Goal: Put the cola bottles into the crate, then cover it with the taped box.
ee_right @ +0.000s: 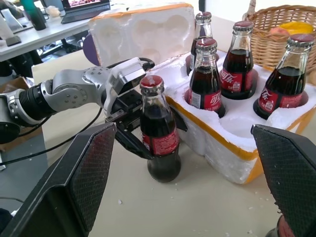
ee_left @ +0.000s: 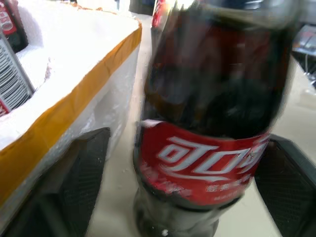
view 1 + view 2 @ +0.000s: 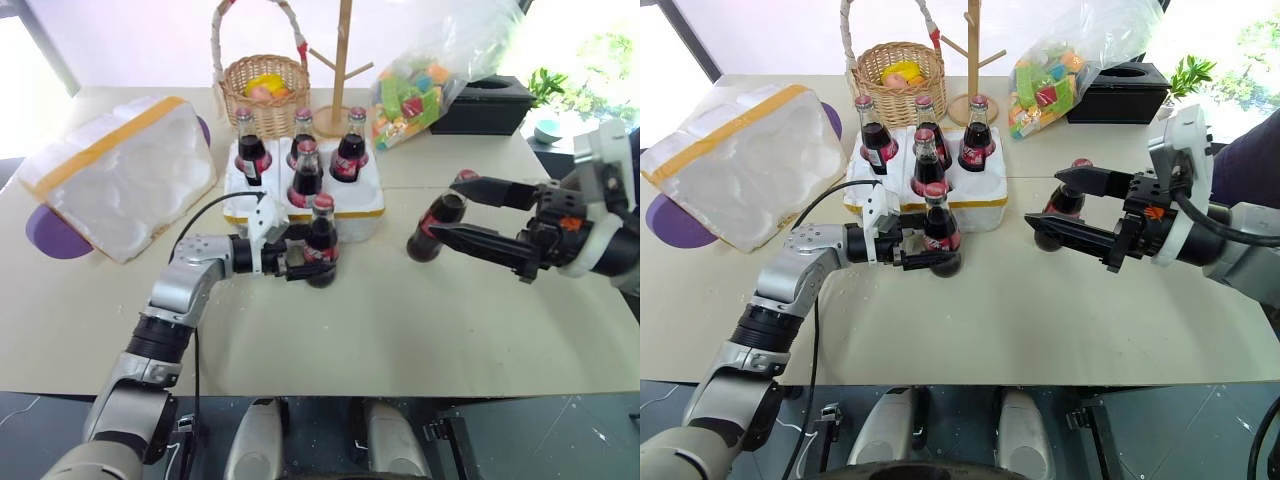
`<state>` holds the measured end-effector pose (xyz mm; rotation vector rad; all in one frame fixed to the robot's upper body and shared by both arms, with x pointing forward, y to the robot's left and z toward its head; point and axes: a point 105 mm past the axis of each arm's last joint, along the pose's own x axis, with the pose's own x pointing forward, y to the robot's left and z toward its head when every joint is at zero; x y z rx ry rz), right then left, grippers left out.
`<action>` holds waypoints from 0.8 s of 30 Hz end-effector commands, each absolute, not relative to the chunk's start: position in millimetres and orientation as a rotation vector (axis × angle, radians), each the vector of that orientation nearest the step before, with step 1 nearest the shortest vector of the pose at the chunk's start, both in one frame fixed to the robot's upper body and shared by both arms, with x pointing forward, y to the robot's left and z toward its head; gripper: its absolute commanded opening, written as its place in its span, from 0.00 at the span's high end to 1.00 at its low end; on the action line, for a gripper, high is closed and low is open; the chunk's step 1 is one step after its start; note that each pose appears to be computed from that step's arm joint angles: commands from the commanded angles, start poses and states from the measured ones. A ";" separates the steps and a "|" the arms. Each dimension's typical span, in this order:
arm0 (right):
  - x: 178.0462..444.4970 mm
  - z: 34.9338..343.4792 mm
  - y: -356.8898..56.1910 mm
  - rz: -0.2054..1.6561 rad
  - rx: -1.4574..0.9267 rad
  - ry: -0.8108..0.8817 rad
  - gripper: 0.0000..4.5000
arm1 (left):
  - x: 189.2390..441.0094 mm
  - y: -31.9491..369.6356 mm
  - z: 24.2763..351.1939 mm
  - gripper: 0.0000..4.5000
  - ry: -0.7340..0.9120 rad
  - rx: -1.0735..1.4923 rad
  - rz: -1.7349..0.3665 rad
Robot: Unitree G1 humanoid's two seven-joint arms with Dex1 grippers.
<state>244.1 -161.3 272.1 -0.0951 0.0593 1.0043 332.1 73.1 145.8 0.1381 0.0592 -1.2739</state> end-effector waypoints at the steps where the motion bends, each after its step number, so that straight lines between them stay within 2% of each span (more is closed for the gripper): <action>1: 243.1 280.3 -160.8 1.017 -0.111 0.018 0.00 | 325.6 92.6 173.2 0.39 0.008 0.127 -1.264; 5: 240.5 277.3 -159.6 1.037 -0.121 0.035 0.00 | 298.2 126.2 201.5 0.39 0.048 0.030 -1.316; 7: 239.7 275.8 -159.7 1.042 -0.121 0.041 0.00 | 295.5 143.2 223.1 0.39 0.023 -0.015 -1.283; 11: 236.5 269.8 -156.8 1.074 -0.135 0.069 0.00 | 325.9 179.3 269.2 0.39 -0.109 -0.055 -1.062; 15: 230.3 263.9 -151.9 1.129 -0.170 0.092 0.00 | 360.9 200.3 294.5 0.39 -0.195 -0.008 -0.902; 18: 231.3 264.4 -151.3 1.134 -0.175 0.088 0.00 | 377.7 201.7 296.6 0.39 -0.194 0.050 -0.878; 24: 236.9 265.5 -152.4 1.106 -0.170 0.070 0.00 | 402.2 181.3 267.1 0.39 -0.097 0.115 -0.944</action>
